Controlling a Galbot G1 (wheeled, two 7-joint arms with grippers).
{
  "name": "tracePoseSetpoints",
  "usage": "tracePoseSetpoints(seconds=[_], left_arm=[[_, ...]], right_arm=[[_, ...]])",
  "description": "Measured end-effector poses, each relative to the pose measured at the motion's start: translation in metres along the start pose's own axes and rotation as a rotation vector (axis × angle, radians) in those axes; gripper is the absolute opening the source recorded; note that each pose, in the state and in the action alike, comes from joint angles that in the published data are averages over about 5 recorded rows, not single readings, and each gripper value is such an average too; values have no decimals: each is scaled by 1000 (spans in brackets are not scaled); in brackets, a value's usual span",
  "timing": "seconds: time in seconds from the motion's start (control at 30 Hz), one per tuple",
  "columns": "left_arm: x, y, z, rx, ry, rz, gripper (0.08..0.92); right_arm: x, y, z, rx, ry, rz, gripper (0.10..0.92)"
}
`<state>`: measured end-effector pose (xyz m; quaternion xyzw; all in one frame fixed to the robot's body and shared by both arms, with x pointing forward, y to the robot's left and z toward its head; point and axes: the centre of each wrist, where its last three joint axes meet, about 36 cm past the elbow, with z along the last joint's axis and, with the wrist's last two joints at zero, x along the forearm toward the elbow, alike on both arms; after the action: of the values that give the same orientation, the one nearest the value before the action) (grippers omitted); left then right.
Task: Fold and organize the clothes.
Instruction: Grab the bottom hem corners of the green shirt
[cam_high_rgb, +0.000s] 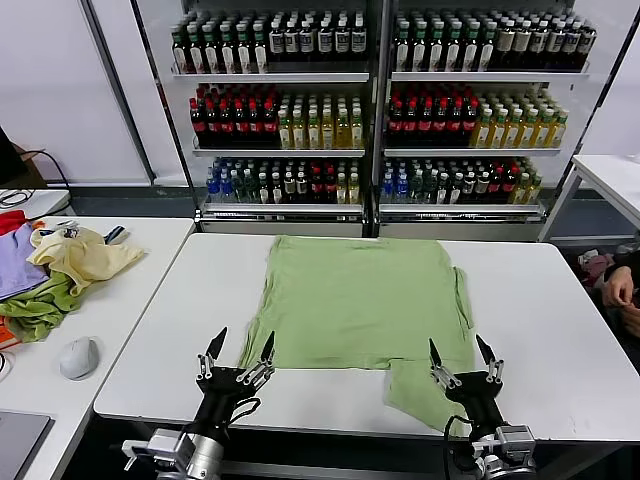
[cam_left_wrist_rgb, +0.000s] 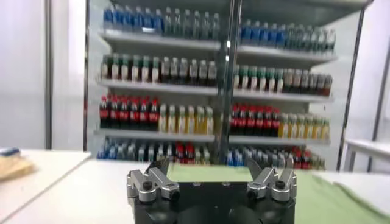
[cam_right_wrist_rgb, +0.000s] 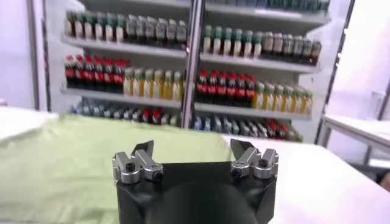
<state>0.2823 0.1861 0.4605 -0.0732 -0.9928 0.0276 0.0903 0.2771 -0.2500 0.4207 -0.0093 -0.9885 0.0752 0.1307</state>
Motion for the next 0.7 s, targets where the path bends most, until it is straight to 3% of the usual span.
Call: tracePoseSetpoints(seconds=[0.37,0.7], left_arm=[[-39,1,11,-58,159,-53,823],[-69,4,30,-114,264,-101,823]], right_arm=[[8,12,20,59,130,29,823],[18,23,29,93,193,29,823]])
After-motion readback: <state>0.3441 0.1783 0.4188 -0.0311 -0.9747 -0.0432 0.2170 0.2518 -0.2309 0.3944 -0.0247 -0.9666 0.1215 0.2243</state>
